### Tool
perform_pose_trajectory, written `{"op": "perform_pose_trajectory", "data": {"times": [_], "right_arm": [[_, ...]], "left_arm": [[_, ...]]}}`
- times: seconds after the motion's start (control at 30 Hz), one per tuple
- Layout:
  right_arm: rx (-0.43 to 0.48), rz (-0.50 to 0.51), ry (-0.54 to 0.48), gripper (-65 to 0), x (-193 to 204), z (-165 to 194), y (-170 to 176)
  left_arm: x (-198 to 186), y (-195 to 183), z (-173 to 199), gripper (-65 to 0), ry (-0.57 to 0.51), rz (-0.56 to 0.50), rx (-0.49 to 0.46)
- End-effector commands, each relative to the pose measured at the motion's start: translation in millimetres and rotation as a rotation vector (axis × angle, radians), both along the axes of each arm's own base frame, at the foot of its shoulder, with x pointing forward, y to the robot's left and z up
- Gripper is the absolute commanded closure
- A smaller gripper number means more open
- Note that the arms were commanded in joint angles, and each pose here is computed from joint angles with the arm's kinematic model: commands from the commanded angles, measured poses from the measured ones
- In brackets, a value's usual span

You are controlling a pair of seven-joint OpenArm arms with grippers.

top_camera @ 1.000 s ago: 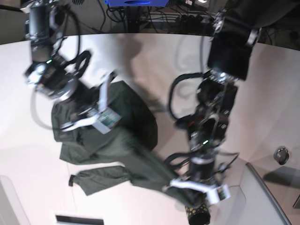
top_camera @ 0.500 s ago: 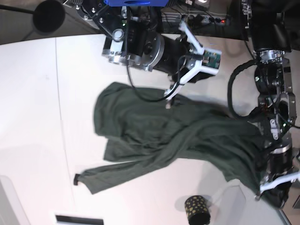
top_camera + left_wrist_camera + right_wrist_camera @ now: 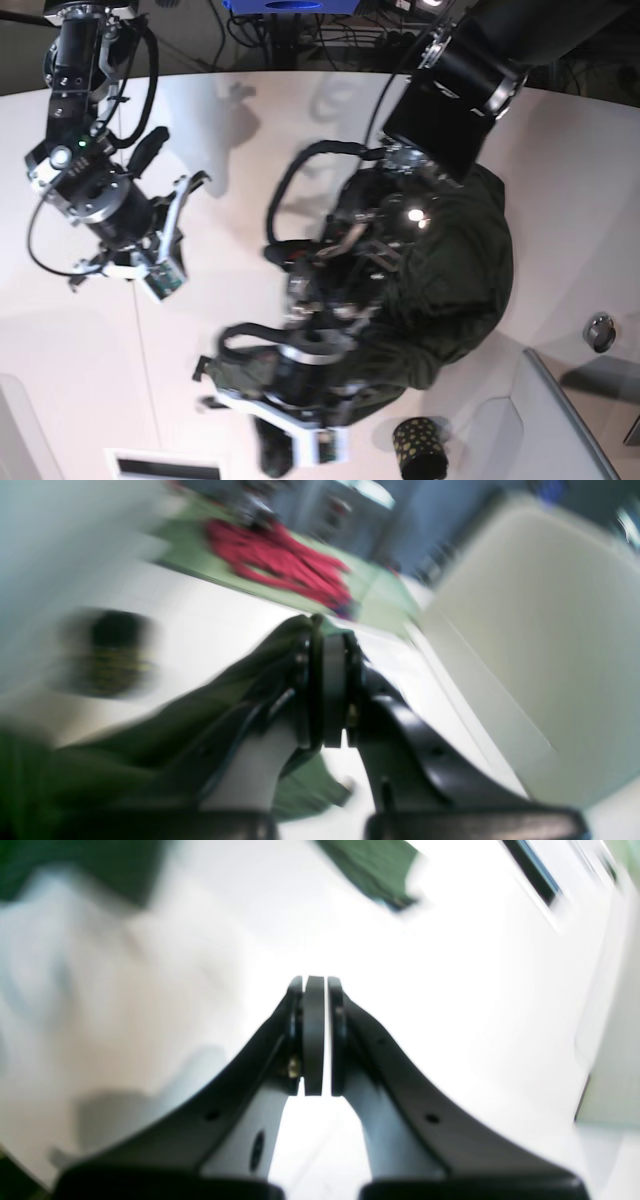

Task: Layout the t-shirt on the table in an organized manner, then fold the t-shirt properly
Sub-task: 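Lift the shirt with both grippers and swing it across the table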

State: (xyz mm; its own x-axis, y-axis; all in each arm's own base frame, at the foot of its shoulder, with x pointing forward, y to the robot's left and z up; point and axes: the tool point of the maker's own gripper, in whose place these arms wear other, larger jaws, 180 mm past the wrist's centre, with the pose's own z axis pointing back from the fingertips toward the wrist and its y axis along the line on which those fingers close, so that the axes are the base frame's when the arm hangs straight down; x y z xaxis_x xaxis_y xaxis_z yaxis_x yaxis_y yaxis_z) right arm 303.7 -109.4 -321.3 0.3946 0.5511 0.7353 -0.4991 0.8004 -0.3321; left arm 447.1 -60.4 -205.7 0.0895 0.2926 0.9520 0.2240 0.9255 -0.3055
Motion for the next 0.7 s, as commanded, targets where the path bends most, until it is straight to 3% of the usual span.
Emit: {"op": "perform_pose_trajectory", "data": {"times": [0.0, 0.07, 0.13, 0.23, 0.37, 0.5, 0.57, 0.67], "right_arm": [[0.005, -0.057, -0.031, -0.6, 4.7, 8.5, -20.4], [0.035, -0.144, -0.027, -0.6, 2.0, 7.3, -49.3], [0.061, -0.219, -0.007, -0.6, -9.8, 0.9, -75.1], [0.092, -0.267, 0.027, -0.6, -20.6, -10.5, -99.4], [0.136, -0.272, 0.088, -0.6, -29.9, -30.9, -100.0], [0.187, -0.278, 0.122, -0.6, -33.4, -43.7, -92.1], [0.194, -0.28, 0.128, -0.6, -34.1, -46.1, -91.3], [0.197, -0.279, 0.13, -0.6, -33.8, -46.8, -90.4]], "left_arm": [[-8.9, -50.4, 26.4, 0.0, -0.085, -0.101, 0.008], [-21.0, -86.7, -1.1, 0.0, -0.104, -0.194, 0.162], [-45.2, -124.6, -13.4, 0.0, -0.173, -0.304, 0.233], [-41.6, -128.5, -45.8, 0.0, -0.147, -0.315, 0.296], [-35.3, -121.6, -76.1, 0.0, -0.084, -0.31, 0.331], [-45.9, -121.7, -91.9, -25.7, -0.05, -0.318, 0.33], [-54.6, -126.8, -89.5, -32.4, -0.049, -0.331, 0.303], [-65.4, -136.2, -76.5, -36.9, -0.064, -0.356, 0.255]]}}
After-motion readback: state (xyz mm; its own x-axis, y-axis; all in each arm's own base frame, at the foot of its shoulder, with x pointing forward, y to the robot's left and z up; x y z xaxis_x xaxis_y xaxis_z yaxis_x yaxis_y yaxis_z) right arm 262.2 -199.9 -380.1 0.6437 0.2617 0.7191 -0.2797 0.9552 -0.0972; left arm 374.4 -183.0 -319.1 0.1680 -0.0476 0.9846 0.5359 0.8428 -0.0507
